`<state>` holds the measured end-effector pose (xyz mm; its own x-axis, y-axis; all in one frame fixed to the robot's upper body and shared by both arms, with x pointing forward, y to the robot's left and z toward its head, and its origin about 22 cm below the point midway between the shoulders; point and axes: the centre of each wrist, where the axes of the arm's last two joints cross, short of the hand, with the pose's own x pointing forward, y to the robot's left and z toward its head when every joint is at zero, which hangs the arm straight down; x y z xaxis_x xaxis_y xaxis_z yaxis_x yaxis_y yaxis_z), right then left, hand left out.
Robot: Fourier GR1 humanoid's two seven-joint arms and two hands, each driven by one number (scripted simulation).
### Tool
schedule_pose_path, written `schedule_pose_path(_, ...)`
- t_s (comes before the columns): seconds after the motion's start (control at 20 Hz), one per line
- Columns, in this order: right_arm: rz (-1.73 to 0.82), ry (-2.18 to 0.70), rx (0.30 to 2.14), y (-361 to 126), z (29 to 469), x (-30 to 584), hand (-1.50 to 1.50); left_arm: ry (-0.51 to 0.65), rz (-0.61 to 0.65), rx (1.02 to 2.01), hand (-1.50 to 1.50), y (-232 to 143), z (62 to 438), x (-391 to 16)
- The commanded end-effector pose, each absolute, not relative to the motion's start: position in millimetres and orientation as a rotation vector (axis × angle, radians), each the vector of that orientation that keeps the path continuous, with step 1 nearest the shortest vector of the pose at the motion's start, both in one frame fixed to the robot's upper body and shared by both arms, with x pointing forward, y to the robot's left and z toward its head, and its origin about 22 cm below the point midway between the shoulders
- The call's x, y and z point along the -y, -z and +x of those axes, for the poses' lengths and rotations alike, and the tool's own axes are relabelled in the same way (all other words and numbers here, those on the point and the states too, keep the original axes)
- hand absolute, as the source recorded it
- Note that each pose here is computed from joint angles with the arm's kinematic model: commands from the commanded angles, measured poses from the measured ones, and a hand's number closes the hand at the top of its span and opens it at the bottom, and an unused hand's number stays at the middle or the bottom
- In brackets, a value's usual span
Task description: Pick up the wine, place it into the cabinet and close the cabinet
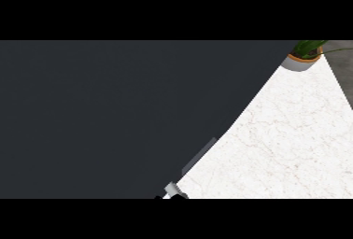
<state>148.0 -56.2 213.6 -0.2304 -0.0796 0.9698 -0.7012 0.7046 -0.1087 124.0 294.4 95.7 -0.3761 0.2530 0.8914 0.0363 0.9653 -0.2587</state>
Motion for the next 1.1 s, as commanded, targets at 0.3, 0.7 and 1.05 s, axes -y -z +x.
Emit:
schedule_pose_path(0.3,0.590,-0.608,1.801,-259,217,-19,1.50,-0.280,-0.175,1.945,-1.50,-91,141,-296)
schedule_pose_path(0.7,0.349,-0.614,1.889,-285,289,-29,1.50,-0.258,-0.159,1.972,-1.50,-99,132,-292)
schedule_pose_path(1.05,0.341,-0.585,1.824,-236,347,-13,1.50,-0.253,-0.168,1.955,-1.50,-100,147,-294)
